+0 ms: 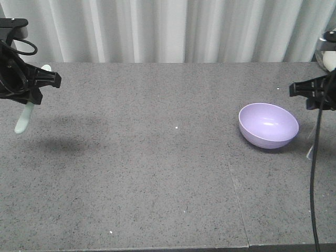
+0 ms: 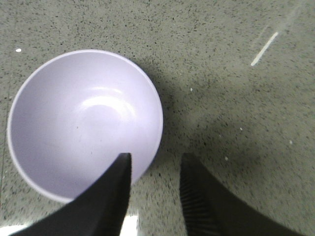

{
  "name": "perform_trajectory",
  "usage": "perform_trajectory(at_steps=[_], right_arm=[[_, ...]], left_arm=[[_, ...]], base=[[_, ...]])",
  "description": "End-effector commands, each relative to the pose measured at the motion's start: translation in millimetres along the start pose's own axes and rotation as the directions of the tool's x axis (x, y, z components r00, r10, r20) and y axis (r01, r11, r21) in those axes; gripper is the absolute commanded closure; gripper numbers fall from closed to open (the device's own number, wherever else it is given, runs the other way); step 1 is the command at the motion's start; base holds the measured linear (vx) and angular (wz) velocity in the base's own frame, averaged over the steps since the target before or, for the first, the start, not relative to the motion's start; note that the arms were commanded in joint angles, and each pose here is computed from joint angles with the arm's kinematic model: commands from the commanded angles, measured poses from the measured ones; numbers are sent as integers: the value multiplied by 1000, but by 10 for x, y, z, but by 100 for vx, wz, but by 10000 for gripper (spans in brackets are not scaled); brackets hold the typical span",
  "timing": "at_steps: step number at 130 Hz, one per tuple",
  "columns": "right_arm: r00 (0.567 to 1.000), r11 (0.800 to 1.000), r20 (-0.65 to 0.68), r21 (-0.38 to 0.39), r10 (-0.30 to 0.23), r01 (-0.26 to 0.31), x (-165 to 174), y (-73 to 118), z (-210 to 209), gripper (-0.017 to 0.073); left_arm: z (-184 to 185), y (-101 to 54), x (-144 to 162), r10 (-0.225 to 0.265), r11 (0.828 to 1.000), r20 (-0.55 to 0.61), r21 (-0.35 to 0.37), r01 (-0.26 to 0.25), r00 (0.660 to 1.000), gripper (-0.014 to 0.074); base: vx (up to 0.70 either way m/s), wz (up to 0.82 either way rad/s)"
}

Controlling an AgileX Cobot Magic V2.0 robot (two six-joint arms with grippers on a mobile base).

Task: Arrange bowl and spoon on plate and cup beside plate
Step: 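Move the right gripper to the lavender bowl rim and grasp it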

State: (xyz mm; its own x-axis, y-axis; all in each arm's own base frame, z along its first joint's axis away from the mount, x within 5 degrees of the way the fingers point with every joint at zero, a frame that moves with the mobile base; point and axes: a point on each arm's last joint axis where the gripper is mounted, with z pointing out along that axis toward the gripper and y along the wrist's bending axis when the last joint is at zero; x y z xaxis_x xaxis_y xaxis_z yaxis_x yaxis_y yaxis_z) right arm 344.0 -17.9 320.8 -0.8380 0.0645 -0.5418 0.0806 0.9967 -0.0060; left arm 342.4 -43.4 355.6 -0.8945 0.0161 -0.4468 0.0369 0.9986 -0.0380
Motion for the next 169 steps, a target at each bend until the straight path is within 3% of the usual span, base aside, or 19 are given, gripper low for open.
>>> perform_trajectory(at_steps=[1, 40, 90, 108, 135, 169], right_arm=[[997, 1000, 78, 15, -18, 17, -227, -27, -85, 217], [997, 998, -68, 42, -33, 36, -422, -37, 430, 186], [982, 998, -186, 51, -35, 45, -467, -38, 835, 223], [976, 997, -215, 49, -45, 56, -435, -36, 967, 289], [979, 997, -196, 44, -58, 68, -467, -33, 964, 572], [989, 998, -137, 25, -54, 57, -527, -16, 726, 565]], left_arm=[[-249, -32, -37, -1, 1000, 103, 20, -2, 995, 601], [-249, -32, -37, -1, 1000, 103, 20, -2, 995, 601], [-249, -32, -37, -1, 1000, 103, 20, -2, 995, 601], [-249, -32, -37, -1, 1000, 103, 20, -2, 995, 601], [-249, -32, -37, -1, 1000, 103, 20, -2, 995, 601], [-249, -32, -37, -1, 1000, 103, 21, -2, 995, 601]], base=[[0, 0], [0, 0], [0, 0], [0, 0], [0, 0], [0, 0]])
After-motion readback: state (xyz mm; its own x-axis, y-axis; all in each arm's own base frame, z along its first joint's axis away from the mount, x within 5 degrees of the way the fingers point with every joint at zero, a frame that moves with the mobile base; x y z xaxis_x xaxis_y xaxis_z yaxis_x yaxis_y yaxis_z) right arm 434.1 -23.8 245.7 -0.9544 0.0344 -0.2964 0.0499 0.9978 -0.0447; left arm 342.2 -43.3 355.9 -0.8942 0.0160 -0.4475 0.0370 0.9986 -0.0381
